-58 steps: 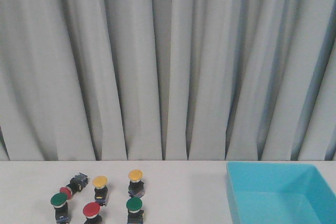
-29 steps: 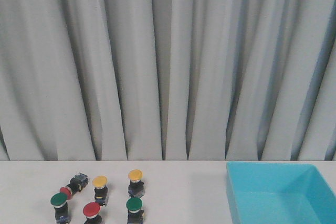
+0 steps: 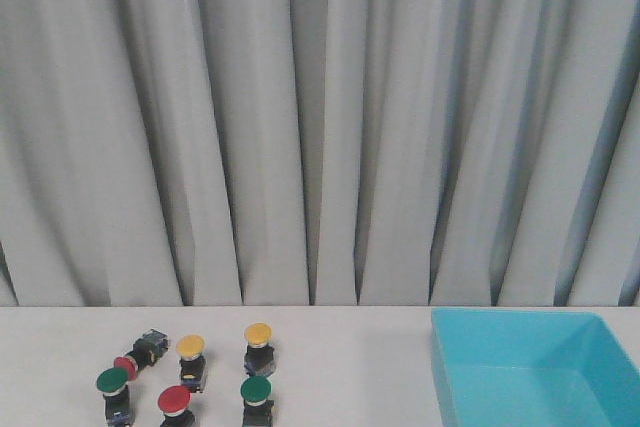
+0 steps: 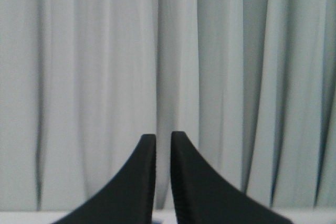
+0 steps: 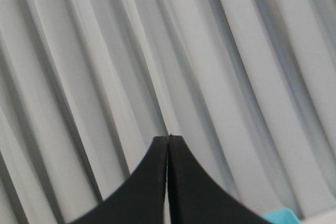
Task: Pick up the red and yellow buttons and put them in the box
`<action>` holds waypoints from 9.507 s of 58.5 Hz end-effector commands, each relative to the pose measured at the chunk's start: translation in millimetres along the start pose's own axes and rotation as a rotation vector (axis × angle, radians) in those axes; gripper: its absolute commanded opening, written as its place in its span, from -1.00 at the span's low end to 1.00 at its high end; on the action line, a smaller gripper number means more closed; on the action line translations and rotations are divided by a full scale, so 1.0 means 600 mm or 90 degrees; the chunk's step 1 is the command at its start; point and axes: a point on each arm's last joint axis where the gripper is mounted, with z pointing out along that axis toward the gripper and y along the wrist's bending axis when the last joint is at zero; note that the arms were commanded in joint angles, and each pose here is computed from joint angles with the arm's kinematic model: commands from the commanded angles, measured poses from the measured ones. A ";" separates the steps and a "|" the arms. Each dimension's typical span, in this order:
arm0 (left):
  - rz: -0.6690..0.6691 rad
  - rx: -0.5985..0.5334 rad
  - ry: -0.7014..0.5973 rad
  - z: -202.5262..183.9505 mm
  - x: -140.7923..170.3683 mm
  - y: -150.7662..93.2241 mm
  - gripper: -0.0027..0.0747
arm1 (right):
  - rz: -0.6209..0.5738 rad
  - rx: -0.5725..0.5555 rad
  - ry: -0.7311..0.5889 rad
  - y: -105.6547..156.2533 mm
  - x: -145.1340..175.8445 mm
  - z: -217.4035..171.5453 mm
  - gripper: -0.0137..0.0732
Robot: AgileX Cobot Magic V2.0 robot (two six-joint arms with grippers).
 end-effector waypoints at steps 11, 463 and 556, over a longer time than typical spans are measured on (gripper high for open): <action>-0.232 0.027 -0.169 -0.007 -0.042 0.001 -0.76 | 0.022 -0.044 -0.085 0.040 -0.082 0.016 -0.70; -0.228 0.461 0.497 0.460 -0.225 -0.180 -0.91 | -0.367 -0.708 0.403 0.384 0.098 0.446 -0.71; -0.136 0.400 0.447 0.457 -0.241 -0.162 0.28 | -0.109 -0.071 0.832 -0.015 0.065 0.552 -0.70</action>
